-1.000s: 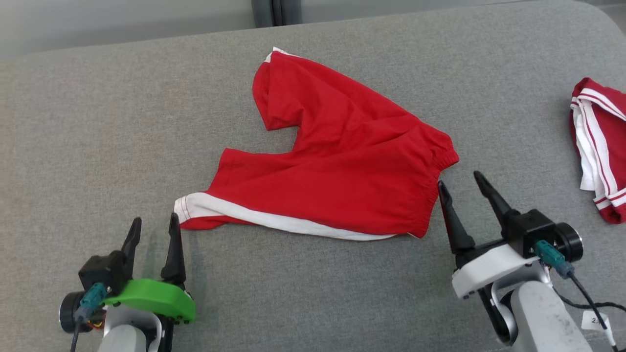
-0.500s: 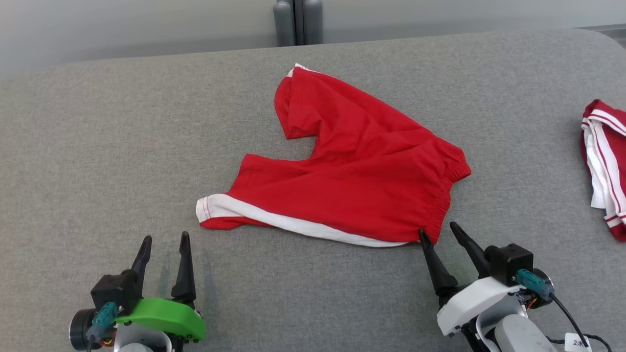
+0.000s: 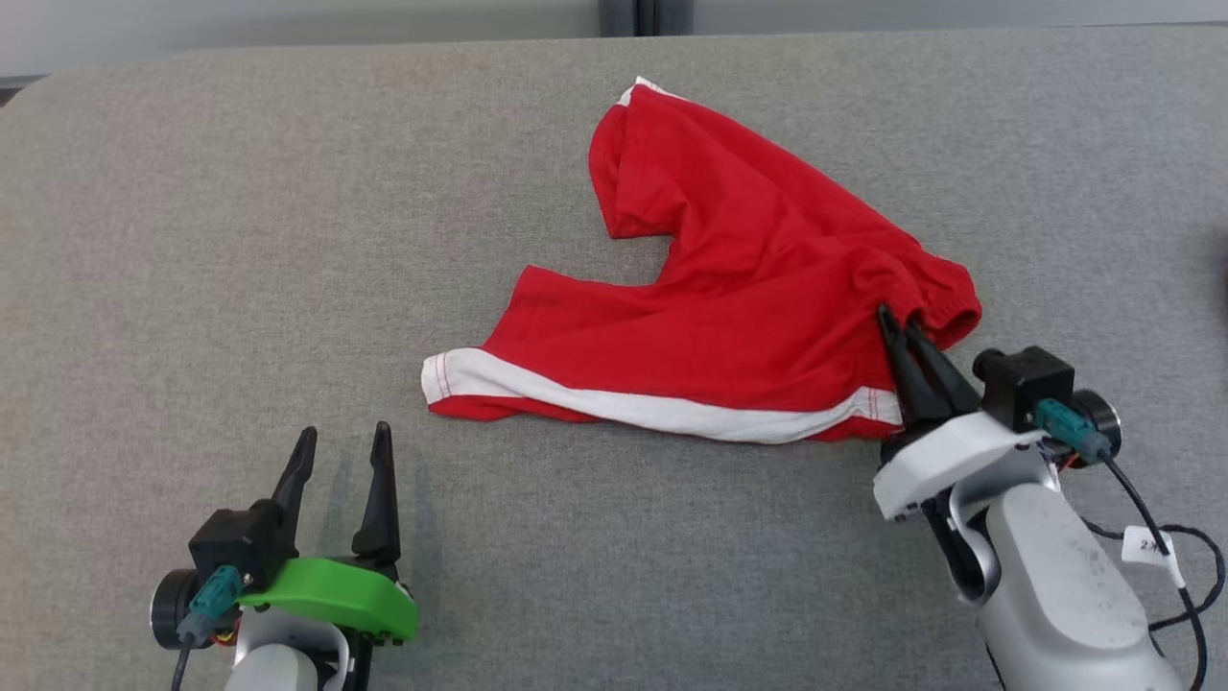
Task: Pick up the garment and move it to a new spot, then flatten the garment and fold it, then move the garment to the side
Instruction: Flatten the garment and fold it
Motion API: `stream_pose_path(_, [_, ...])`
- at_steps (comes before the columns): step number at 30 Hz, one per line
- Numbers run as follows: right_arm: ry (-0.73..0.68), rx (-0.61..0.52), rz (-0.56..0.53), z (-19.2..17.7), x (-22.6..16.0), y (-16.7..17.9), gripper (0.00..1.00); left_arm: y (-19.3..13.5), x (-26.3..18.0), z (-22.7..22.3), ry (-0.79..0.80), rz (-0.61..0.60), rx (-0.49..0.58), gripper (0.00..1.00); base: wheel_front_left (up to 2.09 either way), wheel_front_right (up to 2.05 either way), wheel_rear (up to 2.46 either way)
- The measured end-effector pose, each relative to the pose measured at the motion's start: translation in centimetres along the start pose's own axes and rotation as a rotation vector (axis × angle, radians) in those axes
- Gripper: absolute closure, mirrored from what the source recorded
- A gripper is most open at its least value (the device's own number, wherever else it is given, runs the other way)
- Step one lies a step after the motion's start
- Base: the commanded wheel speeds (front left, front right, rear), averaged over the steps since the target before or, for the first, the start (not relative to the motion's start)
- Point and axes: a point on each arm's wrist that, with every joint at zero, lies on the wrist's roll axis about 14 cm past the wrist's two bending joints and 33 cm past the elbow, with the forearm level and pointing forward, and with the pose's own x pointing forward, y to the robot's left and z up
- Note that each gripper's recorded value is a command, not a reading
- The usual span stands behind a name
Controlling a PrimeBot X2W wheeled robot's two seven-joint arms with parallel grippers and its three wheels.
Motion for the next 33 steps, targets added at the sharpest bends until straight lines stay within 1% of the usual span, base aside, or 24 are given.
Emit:
stream_pose_path(2, [0.020, -0.028, 0.000, -0.5, 1.1, -0.3, 1.00, 0.2, 0.1, -0.1, 0.005, 0.003, 0.000, 0.00, 0.00, 0.00, 0.00])
stream_pose_path(5, [0.092, -0.061, -0.006, -2.5, 2.3, -0.8, 1.00, 0.4, 0.1, -0.6, 0.021, 0.007, 0.001, 0.00, 0.00, 0.00, 0.00])
stream_pose_path(7, [0.140, -0.089, -0.006, -3.8, 2.7, -1.1, 1.00, 0.6, -0.1, -0.8, 0.027, 0.012, 0.001, 0.00, 0.00, 0.00, 0.00])
stream_pose_path(9, [0.173, -0.090, -0.009, -4.8, 2.8, -1.2, 1.00, 0.7, -0.2, -0.9, 0.032, 0.017, 0.001, 0.00, 0.00, 0.00, 0.00])
stream_pose_path(10, [0.175, -0.093, -0.009, -4.8, 2.9, -1.2, 0.65, 0.8, -0.2, -0.9, 0.031, 0.019, 0.000, 0.00, 0.00, 0.00, 0.00])
stream_pose_path(11, [0.174, -0.095, -0.010, -4.7, 2.9, -1.2, 0.08, 0.8, -0.3, -0.7, 0.027, 0.019, -0.001, 0.00, 0.00, 0.00, 0.00])
stream_pose_path(12, [0.169, -0.091, -0.015, -4.5, 2.8, -1.3, 0.00, 0.8, -0.3, -0.6, 0.023, 0.020, -0.001, 0.00, 0.00, 0.00, 0.00])
stream_pose_path(16, [0.123, -0.081, -0.050, -3.1, 1.8, -2.2, 0.00, 0.7, -0.4, -0.2, 0.010, 0.018, 0.005, 0.00, 0.00, 0.00, 0.00])
stream_pose_path(26, [-0.006, -0.113, -0.141, 1.1, -4.1, -4.5, 0.00, -0.1, -1.3, 0.9, -0.028, 0.000, 0.035, 0.00, 0.00, 0.00, 0.00])
stream_pose_path(29, [-0.030, -0.127, -0.147, 1.9, -5.9, -4.3, 0.00, -0.8, -1.7, 1.2, -0.039, -0.022, 0.059, 0.00, 0.00, 0.00, 0.00])
stream_pose_path(33, [-0.038, -0.129, -0.153, 2.1, -8.0, -4.1, 0.00, -1.7, -2.3, 1.5, -0.052, -0.055, 0.105, 0.00, 0.00, 0.00, 0.00])
